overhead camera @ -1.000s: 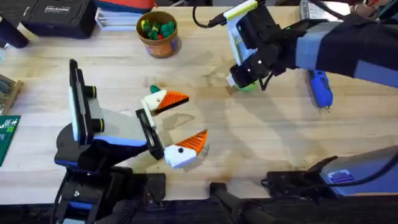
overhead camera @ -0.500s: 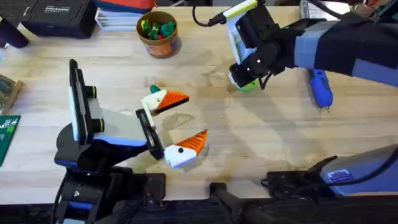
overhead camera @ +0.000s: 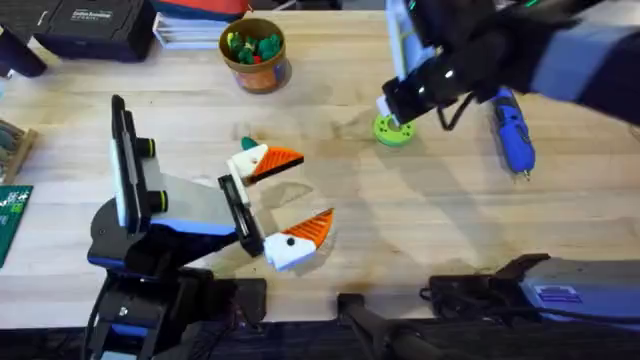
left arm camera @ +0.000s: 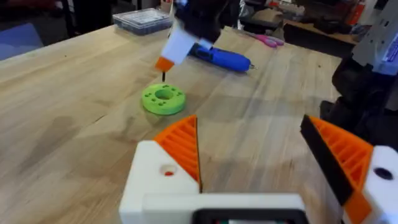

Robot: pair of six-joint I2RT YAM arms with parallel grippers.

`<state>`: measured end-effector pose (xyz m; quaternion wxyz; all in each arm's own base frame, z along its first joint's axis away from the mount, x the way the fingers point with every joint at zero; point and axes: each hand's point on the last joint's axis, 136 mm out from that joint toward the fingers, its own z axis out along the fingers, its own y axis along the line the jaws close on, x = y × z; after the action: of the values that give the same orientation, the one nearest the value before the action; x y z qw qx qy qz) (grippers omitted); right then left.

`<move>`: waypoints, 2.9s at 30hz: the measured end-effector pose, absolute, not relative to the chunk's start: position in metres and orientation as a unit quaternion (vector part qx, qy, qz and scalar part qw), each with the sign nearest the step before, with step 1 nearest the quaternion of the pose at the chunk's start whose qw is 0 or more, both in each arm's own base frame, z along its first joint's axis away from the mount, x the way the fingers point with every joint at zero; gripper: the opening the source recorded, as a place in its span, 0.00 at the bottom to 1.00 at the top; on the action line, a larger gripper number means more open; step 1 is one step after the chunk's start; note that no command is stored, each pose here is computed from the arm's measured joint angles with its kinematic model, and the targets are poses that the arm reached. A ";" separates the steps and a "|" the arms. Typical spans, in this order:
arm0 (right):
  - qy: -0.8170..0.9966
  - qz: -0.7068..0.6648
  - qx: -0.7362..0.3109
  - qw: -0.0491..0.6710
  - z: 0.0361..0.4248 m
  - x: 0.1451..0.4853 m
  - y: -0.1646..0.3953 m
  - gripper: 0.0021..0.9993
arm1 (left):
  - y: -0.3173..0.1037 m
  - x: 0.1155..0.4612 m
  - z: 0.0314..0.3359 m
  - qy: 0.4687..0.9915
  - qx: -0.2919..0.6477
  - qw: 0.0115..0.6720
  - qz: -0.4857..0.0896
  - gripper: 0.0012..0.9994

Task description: Pick up the gripper from the table and insert it into the empty holder that is missing its gripper. Then pick up a screw, insert it into the mounting hole, and use the screwdriver to tighten it. Finally, clean up the table by picking up the vegetable and placing it into the bucket.

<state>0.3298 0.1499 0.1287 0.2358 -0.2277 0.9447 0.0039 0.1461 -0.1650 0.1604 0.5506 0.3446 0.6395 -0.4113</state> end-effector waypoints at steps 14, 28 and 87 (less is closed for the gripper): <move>0.896 0.111 -0.347 0.255 0.247 0.290 0.266 0.01 | -0.165 0.146 0.160 0.640 0.345 0.550 -0.411 0.99; 0.845 0.198 -0.445 0.222 0.254 0.221 0.346 0.01 | -0.165 0.146 0.160 0.639 0.345 0.551 -0.411 0.99; 0.842 0.186 -0.474 0.181 0.219 0.204 0.372 0.00 | -0.165 0.146 0.160 0.639 0.345 0.550 -0.413 0.99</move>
<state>0.2041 0.3721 0.2187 0.1807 -0.4736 0.8416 0.1862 0.1455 -0.1653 0.1604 0.5496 0.3453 0.6391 -0.4126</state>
